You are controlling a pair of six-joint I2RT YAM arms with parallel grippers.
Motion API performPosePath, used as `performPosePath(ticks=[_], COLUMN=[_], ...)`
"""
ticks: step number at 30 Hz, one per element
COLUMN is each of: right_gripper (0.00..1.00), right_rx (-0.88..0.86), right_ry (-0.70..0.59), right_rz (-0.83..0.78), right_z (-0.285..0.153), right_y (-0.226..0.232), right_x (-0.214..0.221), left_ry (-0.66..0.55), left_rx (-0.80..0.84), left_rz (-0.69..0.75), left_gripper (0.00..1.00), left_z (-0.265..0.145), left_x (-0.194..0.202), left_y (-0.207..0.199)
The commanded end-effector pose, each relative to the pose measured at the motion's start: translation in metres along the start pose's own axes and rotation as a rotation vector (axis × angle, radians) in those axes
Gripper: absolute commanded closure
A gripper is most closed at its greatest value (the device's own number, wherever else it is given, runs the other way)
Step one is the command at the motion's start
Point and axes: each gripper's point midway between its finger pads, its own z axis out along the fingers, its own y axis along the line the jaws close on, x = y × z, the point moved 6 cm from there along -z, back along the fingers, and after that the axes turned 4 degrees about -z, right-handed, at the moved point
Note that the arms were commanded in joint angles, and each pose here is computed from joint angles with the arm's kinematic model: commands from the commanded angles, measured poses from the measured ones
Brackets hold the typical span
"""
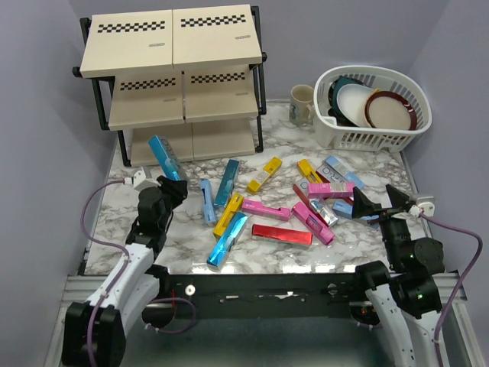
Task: Place and organize the toothpastes onto the shelf
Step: Place the toothpaste on the shelf.
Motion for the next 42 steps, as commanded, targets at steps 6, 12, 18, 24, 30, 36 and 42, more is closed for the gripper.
performPosePath(ticks=[6, 12, 18, 24, 30, 36, 42], right_gripper=[0.00, 0.00, 0.00, 0.00, 0.00, 0.00, 0.00], right_rx=[-0.012, -0.024, -0.031, -0.032, -0.040, -0.045, -0.048], right_ry=[-0.280, -0.283, -0.282, -0.281, -0.278, -0.278, -0.277], right_rz=[0.058, 0.064, 0.064, 0.062, 0.061, 0.064, 0.064], right_z=[-0.051, -0.052, -0.053, -0.053, -0.052, -0.052, -0.052], right_y=[-0.006, -0.005, -0.005, -0.005, -0.004, -0.003, -0.003], right_x=[-0.041, -0.043, -0.043, -0.042, -0.042, -0.041, -0.042], left_ry=[0.037, 0.110, 0.133, 0.171, 0.200, 0.249, 0.278], left_rx=[0.350, 0.324, 0.301, 0.248, 0.199, 0.191, 0.162], left_rz=[-0.151, -0.238, -0.322, -0.352, -0.400, -0.418, -0.460], left_gripper=[0.66, 0.65, 0.60, 0.57, 0.53, 0.50, 0.46], left_z=[0.041, 0.064, 0.078, 0.089, 0.105, 0.124, 0.137], left_x=[-0.049, -0.057, -0.071, -0.074, -0.083, -0.084, -0.079], left_y=[-0.023, -0.004, 0.020, 0.041, 0.062, 0.072, 0.083])
